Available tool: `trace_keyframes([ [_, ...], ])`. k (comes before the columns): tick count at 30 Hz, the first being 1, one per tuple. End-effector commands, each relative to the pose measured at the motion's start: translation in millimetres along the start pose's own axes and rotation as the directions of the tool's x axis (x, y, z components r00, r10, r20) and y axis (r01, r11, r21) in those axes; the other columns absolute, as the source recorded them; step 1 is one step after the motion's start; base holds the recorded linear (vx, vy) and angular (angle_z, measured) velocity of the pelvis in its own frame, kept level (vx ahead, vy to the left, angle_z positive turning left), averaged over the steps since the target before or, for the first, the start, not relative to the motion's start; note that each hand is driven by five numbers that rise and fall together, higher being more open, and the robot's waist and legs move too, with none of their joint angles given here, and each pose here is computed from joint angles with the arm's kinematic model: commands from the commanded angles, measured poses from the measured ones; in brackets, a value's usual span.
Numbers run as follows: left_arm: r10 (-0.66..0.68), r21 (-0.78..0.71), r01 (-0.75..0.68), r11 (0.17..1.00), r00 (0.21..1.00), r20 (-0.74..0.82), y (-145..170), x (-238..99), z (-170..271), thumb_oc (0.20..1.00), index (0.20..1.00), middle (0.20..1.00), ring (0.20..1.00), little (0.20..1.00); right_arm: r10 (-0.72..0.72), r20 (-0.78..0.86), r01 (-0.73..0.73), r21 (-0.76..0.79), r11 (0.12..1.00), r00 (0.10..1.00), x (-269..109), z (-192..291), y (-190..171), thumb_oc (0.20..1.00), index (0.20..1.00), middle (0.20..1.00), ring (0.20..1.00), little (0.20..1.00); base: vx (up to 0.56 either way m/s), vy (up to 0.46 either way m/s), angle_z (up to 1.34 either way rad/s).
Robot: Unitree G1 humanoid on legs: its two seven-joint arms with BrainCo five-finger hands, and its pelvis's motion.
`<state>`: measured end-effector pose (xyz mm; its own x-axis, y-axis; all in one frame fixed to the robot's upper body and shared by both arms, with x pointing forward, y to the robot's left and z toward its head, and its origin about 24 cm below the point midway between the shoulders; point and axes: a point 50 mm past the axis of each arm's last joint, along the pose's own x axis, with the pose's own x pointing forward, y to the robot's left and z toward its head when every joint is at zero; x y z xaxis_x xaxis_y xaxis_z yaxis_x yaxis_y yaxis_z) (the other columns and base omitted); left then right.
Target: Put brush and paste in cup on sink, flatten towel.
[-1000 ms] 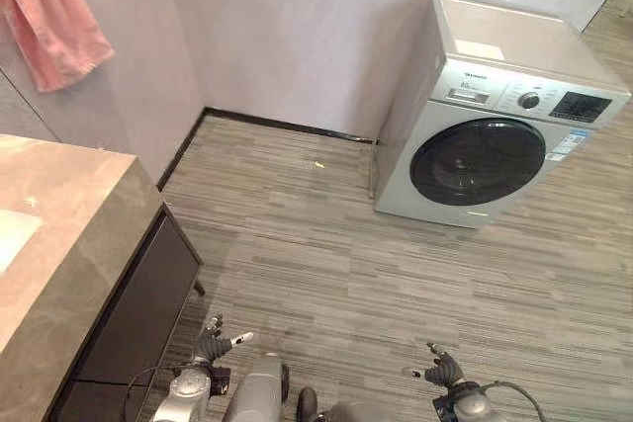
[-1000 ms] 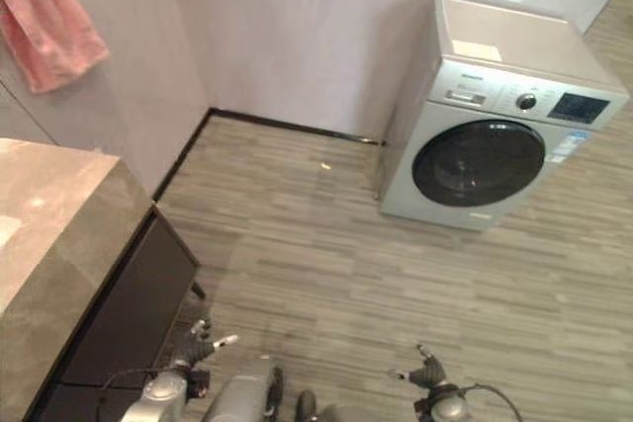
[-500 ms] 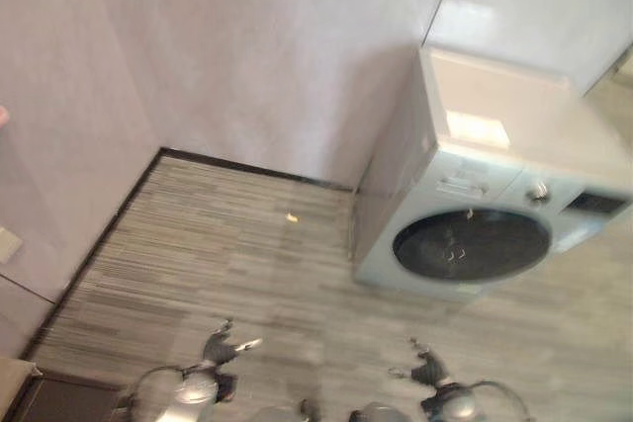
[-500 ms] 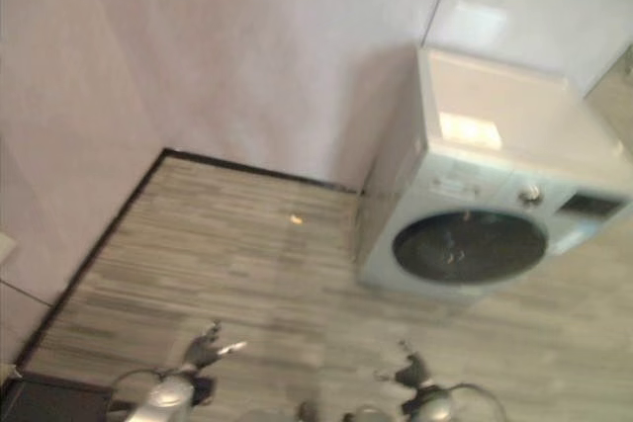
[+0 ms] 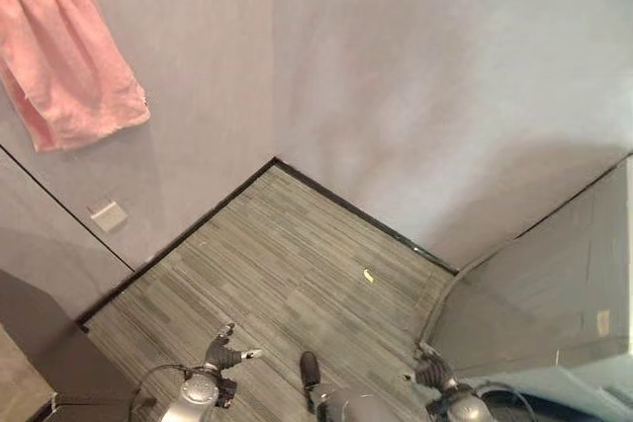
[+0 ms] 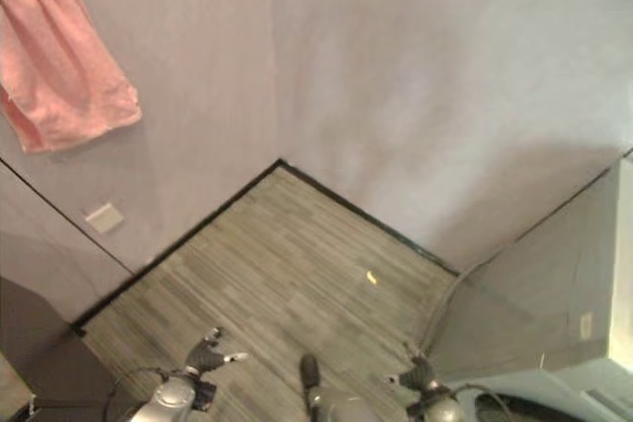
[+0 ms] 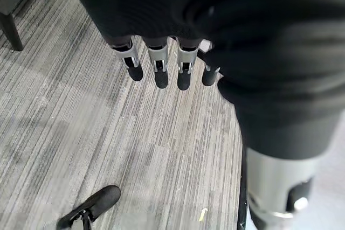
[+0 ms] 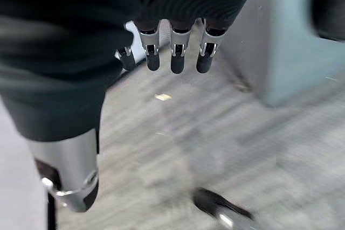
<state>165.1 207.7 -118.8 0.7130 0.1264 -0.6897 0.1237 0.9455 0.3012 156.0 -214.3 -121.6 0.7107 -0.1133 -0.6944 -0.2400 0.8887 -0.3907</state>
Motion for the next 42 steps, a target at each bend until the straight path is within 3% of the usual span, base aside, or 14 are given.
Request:
trace_keyframes([
  [1,0.038,-0.041,-0.034,0.999,0.995,0.093,6,3,20,1.000,1.000,1.000,1.000,1.000,-0.033,0.049,0.033,0.009,0.999,0.998,-1,6,-9,1.000,1.000,1.000,1.000,1.000,0.18,-0.196,0.46],
  [12,0.023,-0.043,-0.018,0.999,0.993,0.114,0,3,27,1.000,1.000,1.000,1.000,1.000,-0.031,0.072,0.036,-0.065,0.997,0.997,0,10,-13,1.000,1.000,1.000,1.000,1.000,0.06,-0.122,0.51],
  [22,0.001,0.002,-0.002,1.000,0.983,0.186,-7,14,58,1.000,1.000,1.000,1.000,1.000,-0.069,0.043,0.073,-0.102,0.992,0.997,2,5,-18,1.000,1.000,1.000,1.000,1.000,0.00,0.037,0.74],
  [33,0.049,0.021,-0.053,0.998,0.988,0.149,7,11,42,1.000,1.000,1.000,1.000,1.000,-0.006,0.069,0.014,-0.110,0.994,0.998,3,13,6,1.000,1.000,1.000,1.000,1.000,0.14,0.156,-0.15],
  [42,0.081,0.013,-0.083,0.996,0.991,0.105,12,10,28,1.000,1.000,1.000,1.000,1.000,0.006,0.113,0.012,-0.152,0.988,0.994,0,18,1,1.000,1.000,1.000,1.000,1.000,0.19,-0.066,0.48],
])
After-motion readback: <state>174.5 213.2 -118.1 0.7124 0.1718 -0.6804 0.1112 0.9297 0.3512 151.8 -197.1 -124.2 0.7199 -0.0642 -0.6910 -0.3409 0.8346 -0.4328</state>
